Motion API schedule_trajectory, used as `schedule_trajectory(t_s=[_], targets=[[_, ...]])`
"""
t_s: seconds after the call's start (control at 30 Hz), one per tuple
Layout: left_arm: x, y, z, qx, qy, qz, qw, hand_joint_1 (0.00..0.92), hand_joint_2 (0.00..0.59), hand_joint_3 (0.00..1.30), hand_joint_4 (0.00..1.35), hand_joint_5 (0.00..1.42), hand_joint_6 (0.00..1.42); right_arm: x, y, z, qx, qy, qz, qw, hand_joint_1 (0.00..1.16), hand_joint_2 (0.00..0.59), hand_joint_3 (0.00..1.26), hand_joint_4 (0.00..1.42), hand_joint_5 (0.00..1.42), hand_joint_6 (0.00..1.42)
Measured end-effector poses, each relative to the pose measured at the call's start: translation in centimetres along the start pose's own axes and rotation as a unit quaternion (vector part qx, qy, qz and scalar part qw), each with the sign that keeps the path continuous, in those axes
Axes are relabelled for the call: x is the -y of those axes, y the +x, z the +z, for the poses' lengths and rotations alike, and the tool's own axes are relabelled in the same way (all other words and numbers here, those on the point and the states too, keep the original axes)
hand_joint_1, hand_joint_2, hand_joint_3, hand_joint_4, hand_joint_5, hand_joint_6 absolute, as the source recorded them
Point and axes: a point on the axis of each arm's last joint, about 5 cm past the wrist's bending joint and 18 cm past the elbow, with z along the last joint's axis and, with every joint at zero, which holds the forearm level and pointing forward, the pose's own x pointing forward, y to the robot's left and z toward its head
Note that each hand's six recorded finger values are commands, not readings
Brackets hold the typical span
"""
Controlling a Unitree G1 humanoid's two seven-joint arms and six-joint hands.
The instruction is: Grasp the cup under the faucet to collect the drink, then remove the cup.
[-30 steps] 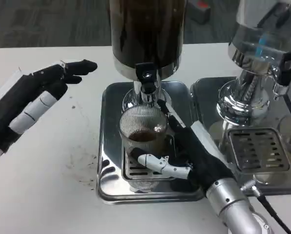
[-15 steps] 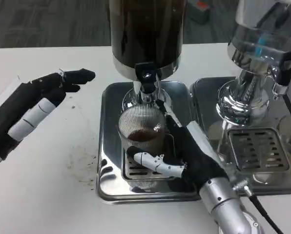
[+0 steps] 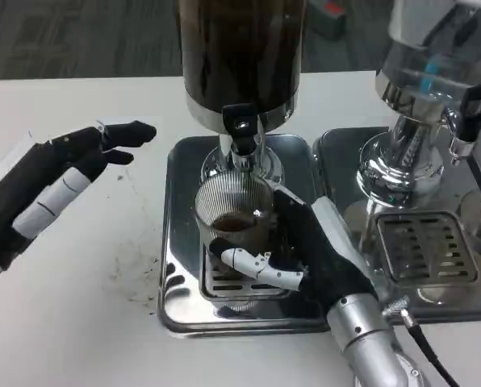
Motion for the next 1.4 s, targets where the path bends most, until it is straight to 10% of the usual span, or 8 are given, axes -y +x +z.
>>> schedule_trajectory(t_s=[0.63, 1.4], targets=[[0.0, -0.1, 0.18, -0.001, 0.001, -0.004, 1.0, 0.0, 0.133, 0.37, 0.29, 0.23, 0.34, -2.34, -0.1, -0.07, 0.018, -0.014, -0.048, 0.9986, 0.68, 0.191, 0.4, 0.46, 0.6, 0.85], [0.0, -0.2, 0.13, -0.004, 0.0, -0.004, 1.0, 0.0, 0.131, 0.37, 0.31, 0.24, 0.35, -3.18, -0.8, -0.2, 0.027, -0.017, -0.082, 0.9962, 0.68, 0.218, 0.45, 0.52, 0.67, 0.94]])
